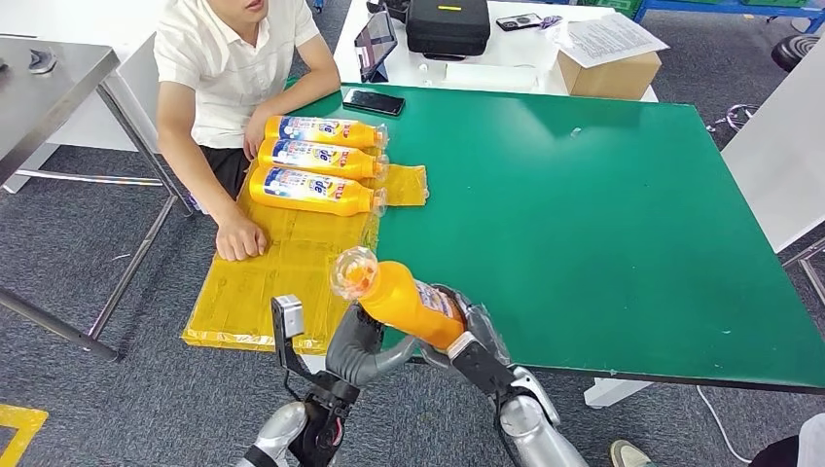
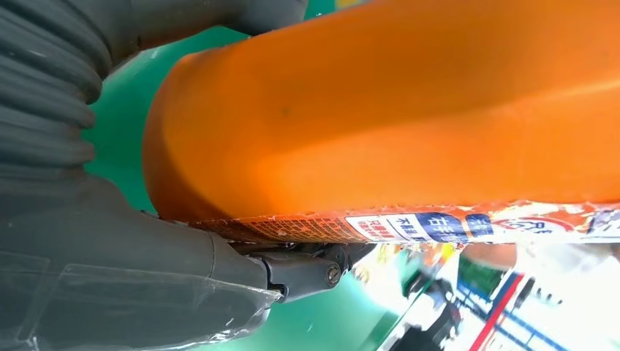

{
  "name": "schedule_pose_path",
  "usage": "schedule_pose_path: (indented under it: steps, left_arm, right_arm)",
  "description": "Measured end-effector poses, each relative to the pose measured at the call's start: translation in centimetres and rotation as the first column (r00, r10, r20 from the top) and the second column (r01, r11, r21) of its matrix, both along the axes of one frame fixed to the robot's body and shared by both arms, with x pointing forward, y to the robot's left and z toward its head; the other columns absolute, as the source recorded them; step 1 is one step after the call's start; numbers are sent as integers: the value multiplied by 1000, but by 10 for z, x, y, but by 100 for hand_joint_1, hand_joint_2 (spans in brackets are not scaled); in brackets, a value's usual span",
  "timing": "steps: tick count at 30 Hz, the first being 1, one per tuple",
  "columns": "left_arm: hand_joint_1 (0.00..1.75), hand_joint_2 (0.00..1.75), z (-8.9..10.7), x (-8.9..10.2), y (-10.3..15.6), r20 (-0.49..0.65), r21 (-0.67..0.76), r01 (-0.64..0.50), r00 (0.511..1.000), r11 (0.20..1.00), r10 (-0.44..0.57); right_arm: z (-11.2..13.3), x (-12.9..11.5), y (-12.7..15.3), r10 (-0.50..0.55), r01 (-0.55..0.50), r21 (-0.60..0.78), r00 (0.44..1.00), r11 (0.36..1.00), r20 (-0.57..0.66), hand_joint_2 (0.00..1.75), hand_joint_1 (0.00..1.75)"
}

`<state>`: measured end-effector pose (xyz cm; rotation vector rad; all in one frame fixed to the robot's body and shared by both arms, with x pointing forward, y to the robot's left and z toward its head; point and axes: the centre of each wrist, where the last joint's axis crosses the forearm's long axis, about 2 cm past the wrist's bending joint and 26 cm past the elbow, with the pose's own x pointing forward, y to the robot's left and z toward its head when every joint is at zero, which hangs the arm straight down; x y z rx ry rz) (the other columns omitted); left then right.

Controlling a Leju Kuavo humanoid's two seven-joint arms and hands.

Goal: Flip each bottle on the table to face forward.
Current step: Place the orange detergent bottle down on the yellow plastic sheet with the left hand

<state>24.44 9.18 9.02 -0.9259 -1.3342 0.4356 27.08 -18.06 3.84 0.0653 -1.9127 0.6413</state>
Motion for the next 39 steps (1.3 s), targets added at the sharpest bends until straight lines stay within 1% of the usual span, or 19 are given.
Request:
schedule_pose_path:
  steps: [5,13,14,17,18,19,20,21,22,24,25,26,28,30,32,34,39]
  left_arm:
    - [0,175,6,13,-2,-34,-53,-35,999,998,33]
    - [0,175,7,21,-4,-36,-39,-75,997,996,74]
    - [7,175,7,22,-4,-37,-38,-80,996,996,79]
    - [138,175,6,23,-4,-35,-23,-104,994,994,103]
    - [175,175,6,23,-4,-33,-17,-111,993,994,111]
    - [175,175,6,24,-5,-30,-13,-117,993,993,117]
    - [175,175,6,25,-5,-24,-7,-123,992,992,123]
    - [175,175,6,26,-5,-17,-1,-130,991,992,130]
    - [175,175,6,27,-4,-7,5,-137,991,991,137]
    - [175,175,5,29,-3,12,16,-153,988,988,153]
    - [175,175,5,30,-2,20,20,-161,987,987,161]
    - [175,175,6,32,-1,27,19,-167,986,986,167]
    - [175,175,7,35,2,37,1,-169,985,986,169]
    - [175,175,8,37,5,40,-36,-160,986,987,161]
    - [175,175,8,39,8,39,-70,-150,987,986,153]
    - [175,175,8,40,11,36,-89,-145,988,985,149]
    - [175,175,7,41,13,29,-101,-148,988,984,151]
  right_arm:
    - [-2,-1,17,69,-68,19,997,997,-23,175,175]
    - [-3,3,28,103,-102,19,994,995,-49,175,175]
    - [-3,4,28,106,-105,18,993,994,-53,175,175]
    - [-3,5,30,121,-121,13,990,993,-75,175,175]
    - [-3,5,31,127,-126,11,989,992,-82,175,175]
    - [-3,6,32,131,-131,11,987,991,-87,175,172]
    - [-3,6,32,138,-137,17,986,990,-94,175,166]
    - [-2,7,33,146,-144,28,984,989,-104,175,156]
    - [-2,7,34,159,-154,47,980,987,-122,175,125]
    - [-1,7,37,202,-186,103,963,977,-175,175,47]
    - [0,6,39,237,-211,137,949,968,-207,131,14]
    - [0,5,42,278,-241,171,932,955,-234,87,1]
    - [1,2,44,378,-317,244,885,916,-272,0,0]
    - [-1,-1,42,474,-381,325,833,866,-286,0,0]
    - [-4,-4,38,525,-406,384,802,829,-285,0,0]
    - [-7,-7,36,537,-410,403,796,818,-280,0,0]
    - [-10,-9,35,542,-416,403,793,815,-278,0,0]
